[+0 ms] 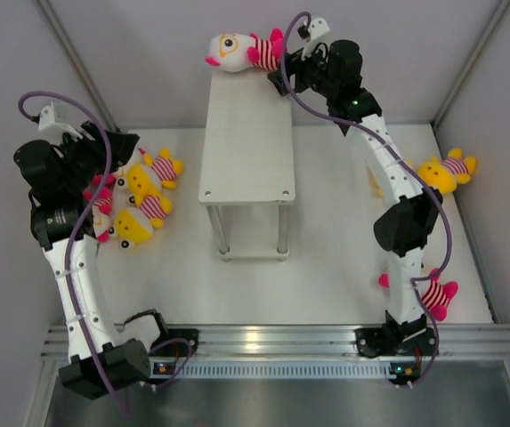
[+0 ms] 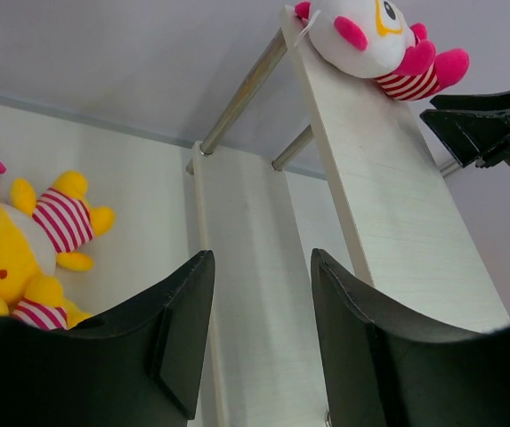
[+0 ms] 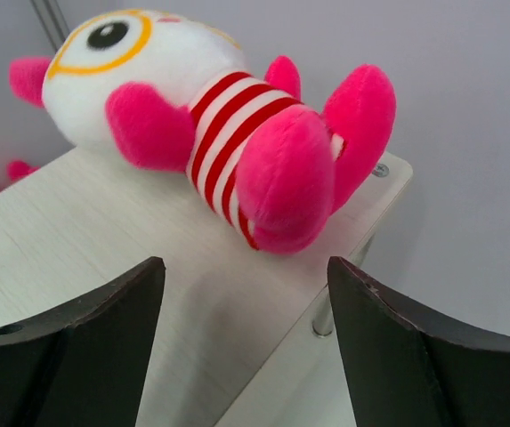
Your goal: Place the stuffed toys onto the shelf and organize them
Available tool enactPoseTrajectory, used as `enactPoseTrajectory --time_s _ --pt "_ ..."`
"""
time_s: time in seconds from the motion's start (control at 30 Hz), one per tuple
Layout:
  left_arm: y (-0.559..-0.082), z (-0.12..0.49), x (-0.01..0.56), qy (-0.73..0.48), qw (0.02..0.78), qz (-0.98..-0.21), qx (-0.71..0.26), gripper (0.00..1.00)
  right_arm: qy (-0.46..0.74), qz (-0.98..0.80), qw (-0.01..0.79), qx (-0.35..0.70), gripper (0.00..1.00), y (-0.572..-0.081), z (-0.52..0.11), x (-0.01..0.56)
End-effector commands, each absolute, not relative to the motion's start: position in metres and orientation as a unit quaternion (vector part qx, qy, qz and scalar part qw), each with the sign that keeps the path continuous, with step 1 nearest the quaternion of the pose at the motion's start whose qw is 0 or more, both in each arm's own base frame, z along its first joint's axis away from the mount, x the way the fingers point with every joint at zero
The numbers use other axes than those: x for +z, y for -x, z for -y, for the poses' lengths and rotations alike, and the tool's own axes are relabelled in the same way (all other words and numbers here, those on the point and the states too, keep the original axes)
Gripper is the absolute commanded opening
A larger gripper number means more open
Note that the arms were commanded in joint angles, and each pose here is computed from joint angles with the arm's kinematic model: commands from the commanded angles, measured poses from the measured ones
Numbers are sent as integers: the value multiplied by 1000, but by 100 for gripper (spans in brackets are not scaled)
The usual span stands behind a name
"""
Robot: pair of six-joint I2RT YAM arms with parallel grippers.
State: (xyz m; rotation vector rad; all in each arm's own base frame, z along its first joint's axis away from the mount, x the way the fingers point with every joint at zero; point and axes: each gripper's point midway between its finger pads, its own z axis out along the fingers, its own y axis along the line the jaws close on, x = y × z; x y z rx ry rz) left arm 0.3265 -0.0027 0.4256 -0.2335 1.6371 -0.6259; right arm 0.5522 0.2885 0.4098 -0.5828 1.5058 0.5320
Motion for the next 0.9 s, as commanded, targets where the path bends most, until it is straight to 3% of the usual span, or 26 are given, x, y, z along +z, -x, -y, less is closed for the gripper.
enactPoseTrajectory --time_s 0.0,0.23,0.4,0.7,0.87 --pt "-324 10 433 81 643 -706 -286 53 207 -609 716 272 75 -547 -282 468" --pt "-322 8 435 69 652 -705 -270 53 167 -564 728 352 75 -557 -301 479" --pt "-324 8 433 72 649 -707 -272 53 140 -573 721 363 68 -572 -305 461" --pt "-326 5 427 70 647 -711 -265 53 177 -574 717 353 73 -569 -320 433" --pt "-326 6 425 68 645 -713 -267 54 140 -559 750 325 57 -584 -310 441"
